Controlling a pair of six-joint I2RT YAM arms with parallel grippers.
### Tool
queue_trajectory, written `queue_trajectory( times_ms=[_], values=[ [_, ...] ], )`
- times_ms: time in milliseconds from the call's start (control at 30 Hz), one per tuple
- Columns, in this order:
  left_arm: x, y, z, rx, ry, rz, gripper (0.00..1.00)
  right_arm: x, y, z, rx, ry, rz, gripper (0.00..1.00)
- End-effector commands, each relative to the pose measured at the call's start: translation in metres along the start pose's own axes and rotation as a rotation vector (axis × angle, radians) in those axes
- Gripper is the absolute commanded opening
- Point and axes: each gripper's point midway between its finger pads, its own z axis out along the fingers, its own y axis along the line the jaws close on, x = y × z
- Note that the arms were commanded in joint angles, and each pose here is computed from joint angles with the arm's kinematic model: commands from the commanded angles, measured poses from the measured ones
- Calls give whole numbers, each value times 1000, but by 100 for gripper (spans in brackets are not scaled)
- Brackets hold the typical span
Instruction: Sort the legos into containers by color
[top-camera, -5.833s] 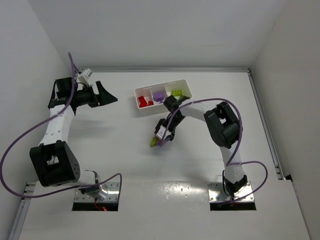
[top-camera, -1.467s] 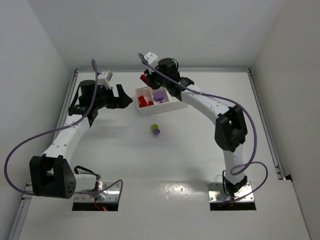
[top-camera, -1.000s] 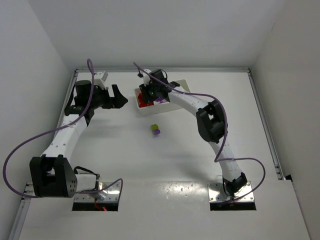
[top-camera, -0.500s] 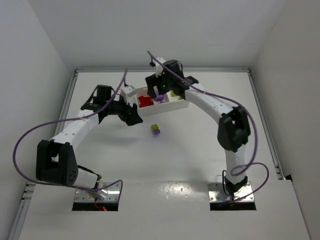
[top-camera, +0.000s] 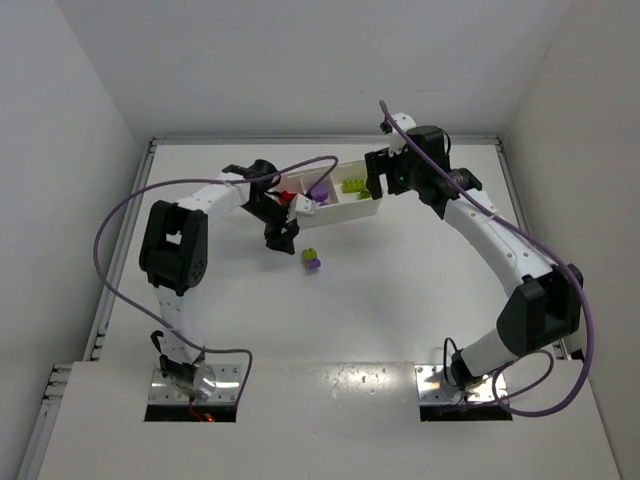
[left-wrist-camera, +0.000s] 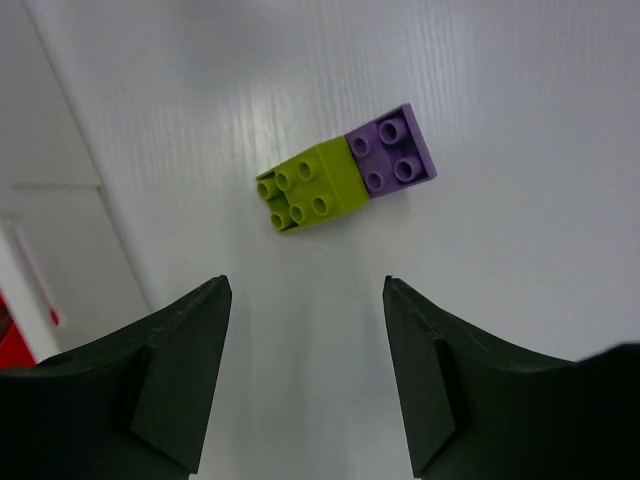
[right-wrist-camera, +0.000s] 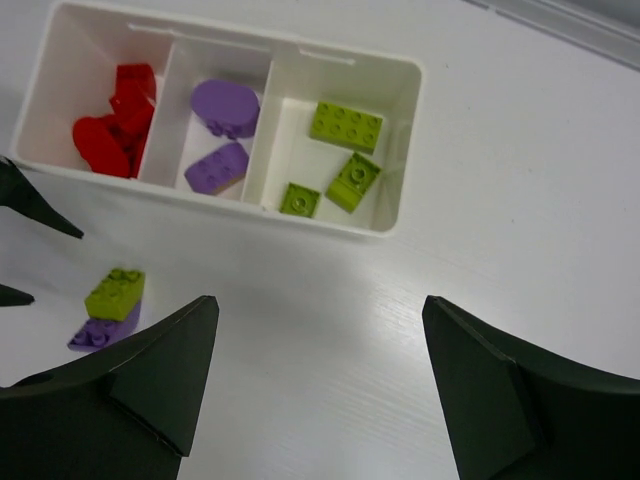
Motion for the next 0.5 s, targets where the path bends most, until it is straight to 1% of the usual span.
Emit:
queue_trajectory(
  times_ms=[0,67,100,133,167,233,267,333,433,467],
  values=[
    [-9,-6,3,81,37,310,68,-2,-9,-17,16,-5,-5,83],
    [-3,-7,8,98,38,356,72,-1,-22,-18,40,-5,1,83],
    [-7,-5,9,92,20,379,74,2,-22,-18,39,6,1,83],
    [-11,-1,10,83,6,416,76,2,-27,-19,50,6,8,83],
    [-10,-7,17,107,-12,422,76,2,-29,-19,45,5,13,83],
    [-12,-2,20,94,-26,461,79,2,-29,-19,45,5,13,83],
    [-13,-7,24,109,-34,473,79,-3,-27,-20,37,-6,12,83],
    [-19,-1,28,90,-41,517,80,0,-30,-17,35,4,18,83],
    [-19,-3,35,100,-54,542,82,2,-28,-11,24,14,19,83],
    [-23,-5,38,108,-56,576,82,2,-28,-11,23,14,19,83]
  ],
)
